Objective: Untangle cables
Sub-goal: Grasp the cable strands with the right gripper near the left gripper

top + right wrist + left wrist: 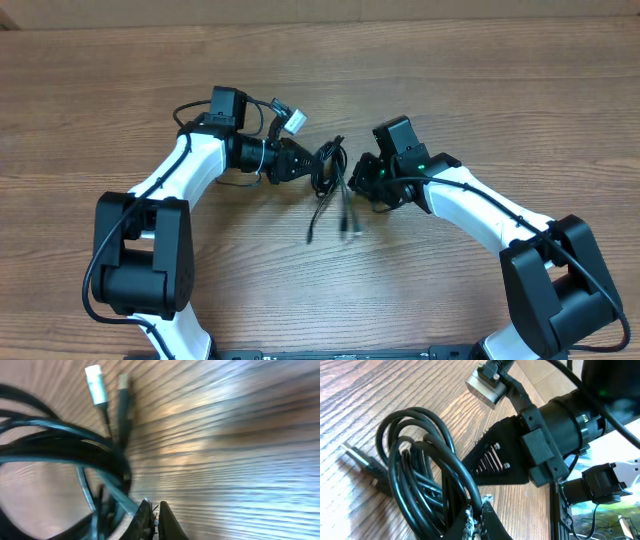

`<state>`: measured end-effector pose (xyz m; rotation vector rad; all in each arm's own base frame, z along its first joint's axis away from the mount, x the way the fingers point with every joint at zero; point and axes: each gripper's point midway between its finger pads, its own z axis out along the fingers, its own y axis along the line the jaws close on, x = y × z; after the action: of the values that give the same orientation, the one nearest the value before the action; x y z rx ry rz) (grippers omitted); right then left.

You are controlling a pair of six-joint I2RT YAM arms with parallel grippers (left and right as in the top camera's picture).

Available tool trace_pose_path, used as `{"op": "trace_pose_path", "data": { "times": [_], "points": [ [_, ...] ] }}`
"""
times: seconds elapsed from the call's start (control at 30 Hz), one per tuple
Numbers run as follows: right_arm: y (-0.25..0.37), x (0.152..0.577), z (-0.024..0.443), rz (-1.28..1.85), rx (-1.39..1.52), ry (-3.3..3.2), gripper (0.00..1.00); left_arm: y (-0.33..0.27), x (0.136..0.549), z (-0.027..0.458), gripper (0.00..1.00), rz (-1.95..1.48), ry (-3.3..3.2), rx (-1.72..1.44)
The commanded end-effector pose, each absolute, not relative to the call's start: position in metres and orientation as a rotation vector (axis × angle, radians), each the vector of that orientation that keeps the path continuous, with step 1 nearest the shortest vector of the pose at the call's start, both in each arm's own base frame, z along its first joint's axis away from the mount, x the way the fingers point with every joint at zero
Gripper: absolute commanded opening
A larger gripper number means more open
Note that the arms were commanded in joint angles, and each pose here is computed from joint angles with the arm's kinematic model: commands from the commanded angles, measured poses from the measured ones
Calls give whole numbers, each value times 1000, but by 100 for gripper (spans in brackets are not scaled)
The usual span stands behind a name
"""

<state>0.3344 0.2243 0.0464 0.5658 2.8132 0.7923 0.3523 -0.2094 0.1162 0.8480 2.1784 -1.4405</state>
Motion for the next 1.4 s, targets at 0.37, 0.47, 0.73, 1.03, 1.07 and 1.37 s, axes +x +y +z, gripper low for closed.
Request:
{"op": "trace_pose_path", "data": {
  "times": [0.37, 0.47, 0.73, 1.03, 1.07, 1.37],
  "points": [
    [257, 350, 101, 1050, 222, 2695, 27, -209, 360, 126, 7, -1404, 2134, 879],
    [259, 352, 101, 1025, 214, 2685, 29, -209, 360, 126, 7, -1403, 2133, 879],
    [264, 348, 91, 862, 233, 2684, 29, -209, 360, 126, 7, -1404, 2134, 879],
    [254, 345, 80, 719, 361, 2699, 29, -206, 362, 124, 15, -1385, 2156, 863],
    [253, 344, 79, 713, 363, 2705, 30, -204, 365, 119, 28, -1353, 2195, 844],
    [244, 340, 72, 641, 386, 2728, 38, -172, 385, 74, 70, -958, 2533, 653]
  ]
}}
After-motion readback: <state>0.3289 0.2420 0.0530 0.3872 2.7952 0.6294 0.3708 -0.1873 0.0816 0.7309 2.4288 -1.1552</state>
